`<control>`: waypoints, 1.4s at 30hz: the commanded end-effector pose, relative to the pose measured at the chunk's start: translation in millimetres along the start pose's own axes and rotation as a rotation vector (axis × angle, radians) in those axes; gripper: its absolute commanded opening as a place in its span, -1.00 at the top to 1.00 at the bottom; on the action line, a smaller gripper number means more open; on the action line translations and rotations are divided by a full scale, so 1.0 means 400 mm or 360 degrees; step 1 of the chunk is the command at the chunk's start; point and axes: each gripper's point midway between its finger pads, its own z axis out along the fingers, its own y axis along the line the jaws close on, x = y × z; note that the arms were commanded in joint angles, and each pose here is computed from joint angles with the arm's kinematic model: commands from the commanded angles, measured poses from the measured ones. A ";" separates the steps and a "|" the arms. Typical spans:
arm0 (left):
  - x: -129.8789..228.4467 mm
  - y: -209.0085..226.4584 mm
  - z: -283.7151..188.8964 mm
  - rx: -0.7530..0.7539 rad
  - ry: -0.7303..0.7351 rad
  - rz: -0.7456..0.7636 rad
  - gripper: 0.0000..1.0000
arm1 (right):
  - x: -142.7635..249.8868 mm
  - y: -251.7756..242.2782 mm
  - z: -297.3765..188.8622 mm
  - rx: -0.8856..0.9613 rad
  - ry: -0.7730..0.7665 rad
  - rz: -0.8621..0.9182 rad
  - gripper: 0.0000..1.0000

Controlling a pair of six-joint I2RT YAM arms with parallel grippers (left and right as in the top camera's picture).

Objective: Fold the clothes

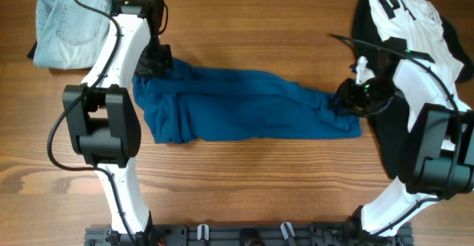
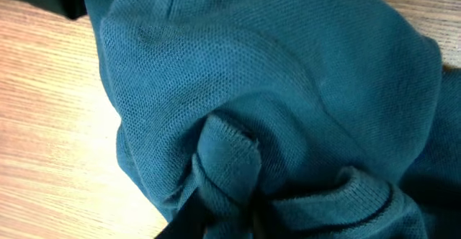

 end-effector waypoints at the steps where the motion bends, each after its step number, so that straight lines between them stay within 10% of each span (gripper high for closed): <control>1: -0.001 0.002 -0.006 0.0018 -0.0012 -0.0023 0.14 | -0.063 -0.019 -0.068 0.0143 -0.0169 0.0032 -0.13; 9: -0.025 -0.004 -0.006 0.0035 -0.0073 -0.0032 -1.00 | -0.020 -0.121 -0.082 0.0519 -0.0094 0.0193 -0.16; 13: -0.043 -0.009 -0.008 0.0048 -0.0120 -0.0038 -1.00 | -0.002 -0.141 -0.051 0.0547 -0.0070 0.0204 -0.52; 22: -0.050 -0.011 -0.008 0.0053 -0.0137 -0.0041 -1.00 | 0.013 -0.057 0.043 0.0299 -0.0047 -0.0075 -0.45; 30: -0.051 -0.011 -0.008 0.0054 -0.0139 -0.0040 -0.99 | 0.006 -0.102 0.105 0.0473 -0.0166 -0.0046 0.02; 34: -0.059 -0.013 -0.009 0.0060 -0.0160 -0.0044 -0.99 | -0.069 -0.128 0.077 0.0573 -0.0383 0.0055 0.92; 42: -0.075 -0.017 -0.011 0.0072 -0.0201 -0.0050 -1.00 | -0.324 -0.006 -0.199 0.0100 -0.0855 -0.0246 0.92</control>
